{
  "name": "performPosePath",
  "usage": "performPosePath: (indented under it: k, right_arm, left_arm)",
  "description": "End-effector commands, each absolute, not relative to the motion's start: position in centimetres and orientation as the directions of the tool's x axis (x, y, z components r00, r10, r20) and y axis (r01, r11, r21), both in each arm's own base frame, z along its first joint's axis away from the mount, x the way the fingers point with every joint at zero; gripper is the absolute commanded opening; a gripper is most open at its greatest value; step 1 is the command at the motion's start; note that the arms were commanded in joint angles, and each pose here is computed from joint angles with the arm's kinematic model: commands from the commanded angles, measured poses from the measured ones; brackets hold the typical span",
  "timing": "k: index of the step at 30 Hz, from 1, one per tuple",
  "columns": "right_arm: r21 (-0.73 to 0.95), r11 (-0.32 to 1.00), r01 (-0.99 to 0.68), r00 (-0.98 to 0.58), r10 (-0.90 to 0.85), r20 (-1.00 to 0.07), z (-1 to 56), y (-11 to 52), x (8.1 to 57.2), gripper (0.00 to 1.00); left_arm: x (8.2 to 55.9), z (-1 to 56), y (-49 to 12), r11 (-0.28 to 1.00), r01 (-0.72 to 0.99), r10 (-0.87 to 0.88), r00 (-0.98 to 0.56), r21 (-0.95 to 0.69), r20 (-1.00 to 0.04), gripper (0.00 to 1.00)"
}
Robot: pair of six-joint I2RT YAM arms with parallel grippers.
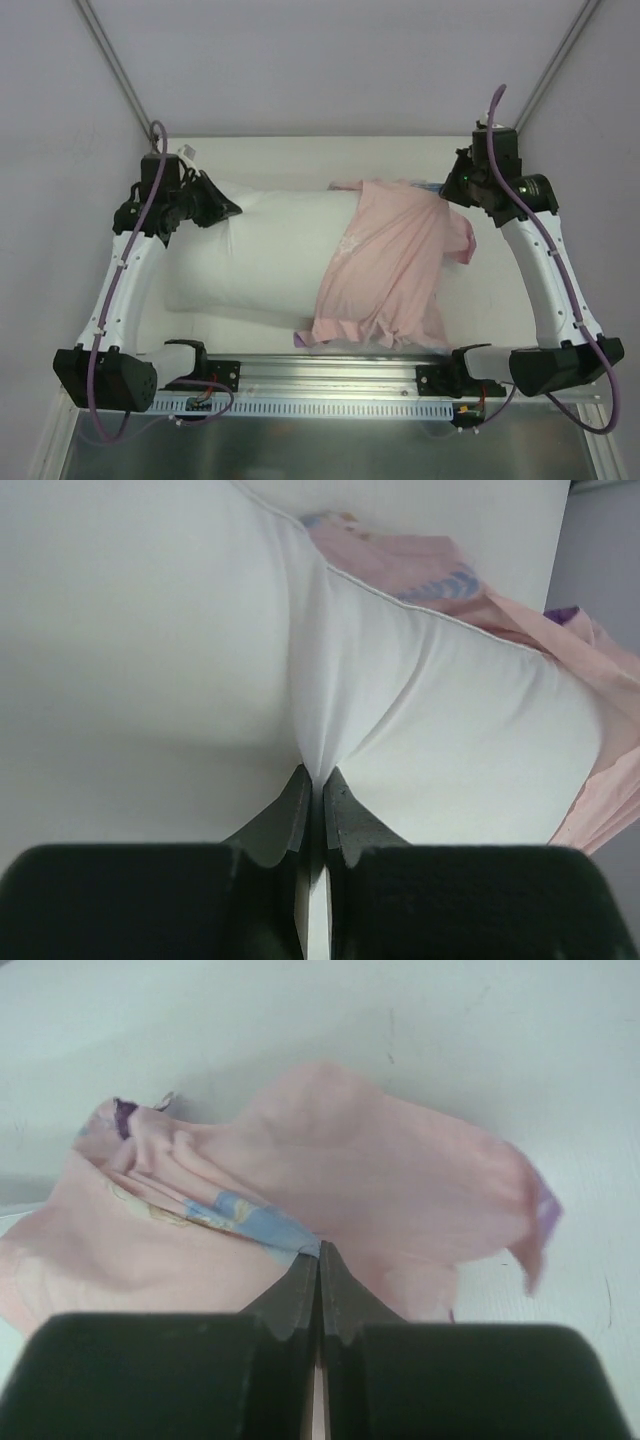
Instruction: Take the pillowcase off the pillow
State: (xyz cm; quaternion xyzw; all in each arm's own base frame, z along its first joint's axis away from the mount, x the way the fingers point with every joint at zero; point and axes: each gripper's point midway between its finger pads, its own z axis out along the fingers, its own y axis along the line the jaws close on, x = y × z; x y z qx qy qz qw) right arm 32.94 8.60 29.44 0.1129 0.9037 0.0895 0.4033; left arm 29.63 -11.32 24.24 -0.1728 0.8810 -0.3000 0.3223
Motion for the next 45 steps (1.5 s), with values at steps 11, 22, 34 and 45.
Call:
performPosePath:
  k: [11,22,34,45]
  right_arm:
    - [0.242,0.898,0.366,-0.553,0.42,-0.72,27.1,1.4,33.6,0.01]
    - [0.424,0.903,0.068,-0.624,0.37,-0.688,27.6,7.2,30.1,0.96]
    - [0.405,0.892,-0.2,-0.811,0.08,-0.579,15.9,17.8,18.6,0.96]
    - [0.221,0.936,-0.274,-0.834,-0.117,-0.539,9.7,20.4,18.7,0.89]
  left_arm:
    - [34.7,30.7,-4.6,0.691,-0.221,-0.674,-0.542,-0.688,-0.503,0.0]
    - [35.4,27.5,-4.0,0.697,-0.285,-0.676,-0.569,-0.658,-0.469,0.0]
    - [36.6,26.7,-3.5,0.692,-0.317,-0.687,-0.565,-0.648,-0.457,0.0]
    - [36.2,26.6,-3.7,0.697,-0.305,-0.679,-0.572,-0.649,-0.459,0.0]
